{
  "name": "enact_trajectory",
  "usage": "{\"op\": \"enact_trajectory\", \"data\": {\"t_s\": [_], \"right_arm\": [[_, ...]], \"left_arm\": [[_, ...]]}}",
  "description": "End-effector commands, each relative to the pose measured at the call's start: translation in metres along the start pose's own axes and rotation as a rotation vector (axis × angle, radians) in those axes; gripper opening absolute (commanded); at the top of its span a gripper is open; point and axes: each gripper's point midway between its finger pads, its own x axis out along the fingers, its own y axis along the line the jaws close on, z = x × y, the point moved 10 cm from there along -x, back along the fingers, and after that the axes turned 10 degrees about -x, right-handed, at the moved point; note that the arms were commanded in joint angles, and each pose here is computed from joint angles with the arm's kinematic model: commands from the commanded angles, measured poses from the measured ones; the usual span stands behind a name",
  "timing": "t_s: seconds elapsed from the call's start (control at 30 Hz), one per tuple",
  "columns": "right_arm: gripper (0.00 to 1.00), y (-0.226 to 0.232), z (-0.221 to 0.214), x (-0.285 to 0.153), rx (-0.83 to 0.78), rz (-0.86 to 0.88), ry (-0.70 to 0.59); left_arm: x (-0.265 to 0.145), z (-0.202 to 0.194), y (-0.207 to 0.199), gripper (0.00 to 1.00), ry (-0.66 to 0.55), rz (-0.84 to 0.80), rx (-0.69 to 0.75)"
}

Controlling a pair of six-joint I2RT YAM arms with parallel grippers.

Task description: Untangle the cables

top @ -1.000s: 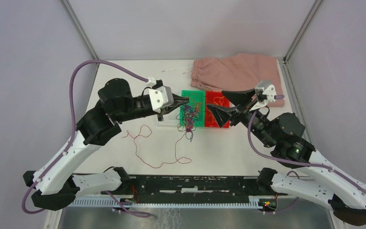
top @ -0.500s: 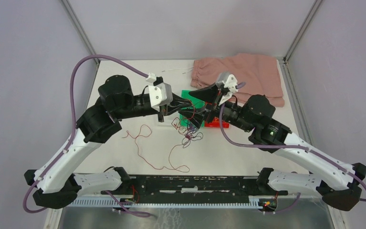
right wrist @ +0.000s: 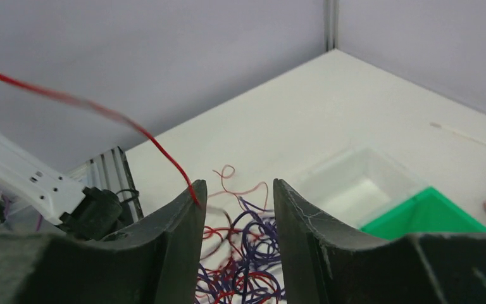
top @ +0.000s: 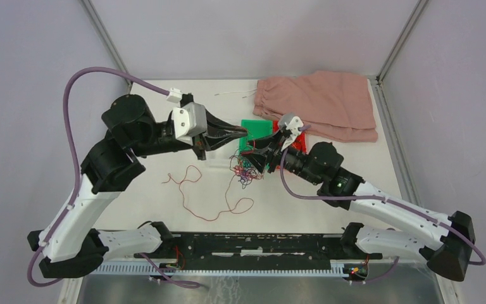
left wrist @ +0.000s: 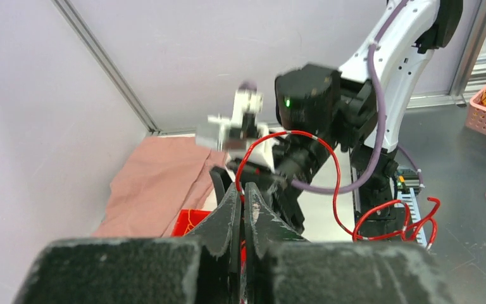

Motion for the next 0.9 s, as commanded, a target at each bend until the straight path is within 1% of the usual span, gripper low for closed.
{"op": "enact_trajectory", "data": {"t_s": [0.0, 0.23, 0.5, 0.73, 0.87], "right_arm": [[0.49, -0.008, -0.010, -0.005, 0.054, -0.084, -0.064], [0.49, -0.011, -0.055, -0.004, 0.092, -0.117, 0.042], [0.51, -0.009, -0.100, 0.005, 0.151, -0.110, 0.145], [0.51, -0.007, -0.149, -0.004, 0.213, -0.113, 0.267], [0.51, -0.007, -0.173, -0.015, 0.230, -0.133, 0.328]], "left_arm": [[-0.016, 0.028, -0.007, 0.03, -0.079, -0.001, 0.053], [-0.022, 0.048, -0.006, 0.03, -0.121, 0.029, 0.111], [-0.026, 0.073, -0.004, 0.03, -0.172, 0.047, 0.168], [-0.034, 0.095, 0.000, 0.03, -0.212, 0.107, 0.283], [-0.040, 0.110, 0.006, 0.03, -0.245, 0.175, 0.395]]}}
